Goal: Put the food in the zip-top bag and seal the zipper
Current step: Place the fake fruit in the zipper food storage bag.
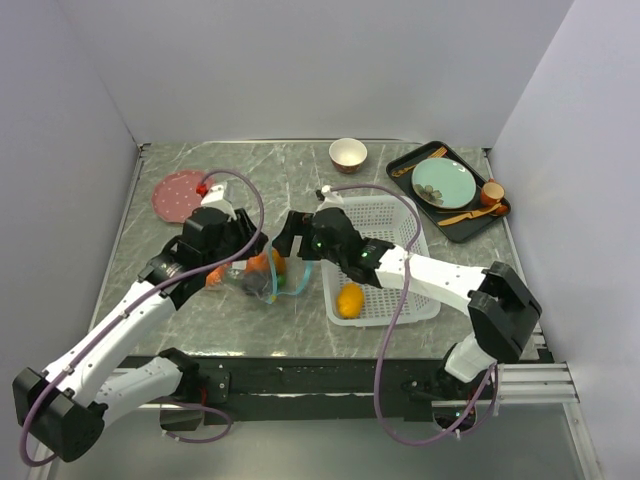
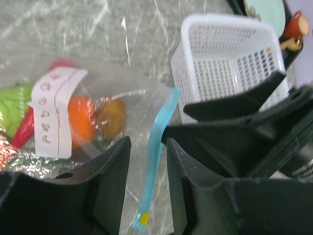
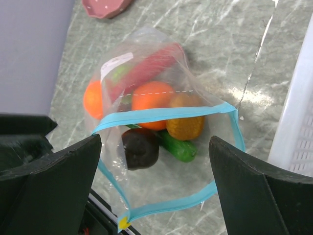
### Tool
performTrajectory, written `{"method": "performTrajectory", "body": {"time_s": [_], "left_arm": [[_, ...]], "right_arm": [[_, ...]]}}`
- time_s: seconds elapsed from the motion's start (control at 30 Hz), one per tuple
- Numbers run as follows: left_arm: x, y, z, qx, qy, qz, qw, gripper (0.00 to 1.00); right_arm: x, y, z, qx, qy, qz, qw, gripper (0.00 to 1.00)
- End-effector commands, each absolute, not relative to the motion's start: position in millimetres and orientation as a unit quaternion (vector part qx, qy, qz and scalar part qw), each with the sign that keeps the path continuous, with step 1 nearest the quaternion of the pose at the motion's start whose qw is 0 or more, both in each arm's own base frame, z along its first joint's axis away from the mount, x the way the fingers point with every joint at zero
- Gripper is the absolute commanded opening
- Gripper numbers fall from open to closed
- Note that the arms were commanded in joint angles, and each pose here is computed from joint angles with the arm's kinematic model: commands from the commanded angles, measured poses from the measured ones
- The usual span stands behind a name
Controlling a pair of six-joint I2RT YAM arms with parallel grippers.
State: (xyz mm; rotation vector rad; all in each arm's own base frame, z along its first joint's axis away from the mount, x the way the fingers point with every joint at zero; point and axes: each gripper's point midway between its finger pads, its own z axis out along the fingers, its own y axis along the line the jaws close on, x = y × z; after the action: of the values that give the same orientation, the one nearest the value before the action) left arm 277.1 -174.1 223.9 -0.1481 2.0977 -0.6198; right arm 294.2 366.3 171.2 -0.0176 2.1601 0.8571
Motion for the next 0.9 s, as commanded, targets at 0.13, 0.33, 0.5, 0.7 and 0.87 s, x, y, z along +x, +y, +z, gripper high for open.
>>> {"method": "performTrajectory", "body": {"time_s": [0.13, 0.33, 0.5, 0.7, 0.87], "left_arm": [[252.1, -182.3, 203.7, -0.013, 0.860, -0.276, 0.430, 0.49], [247.9, -184.5, 196.9, -0.001, 0.864, -0.273, 0.424, 0.52], [243.9, -193.4, 194.8, 0.013, 0.865, -0.277, 0.418, 0.53], [238.1, -201.6, 194.5, 0.031, 0.863, -0.284, 0.417, 0.59], [240.7, -202.7, 182.7, 0.024, 0.875, -0.263, 0.406, 0.58]], "right_arm": [[303.9, 373.1, 170.4, -0.014, 0.856, 0.334, 0.396, 0.97], [307.3, 370.7, 175.6, -0.010, 0.852, 0.334, 0.402, 0.97], [311.7, 370.3, 178.6, -0.012, 0.852, 0.333, 0.404, 0.97], [318.4, 369.9, 180.4, -0.011, 0.851, 0.333, 0.406, 0.97], [319.3, 373.2, 183.0, -0.016, 0.849, 0.337, 0.407, 0.97]]}}
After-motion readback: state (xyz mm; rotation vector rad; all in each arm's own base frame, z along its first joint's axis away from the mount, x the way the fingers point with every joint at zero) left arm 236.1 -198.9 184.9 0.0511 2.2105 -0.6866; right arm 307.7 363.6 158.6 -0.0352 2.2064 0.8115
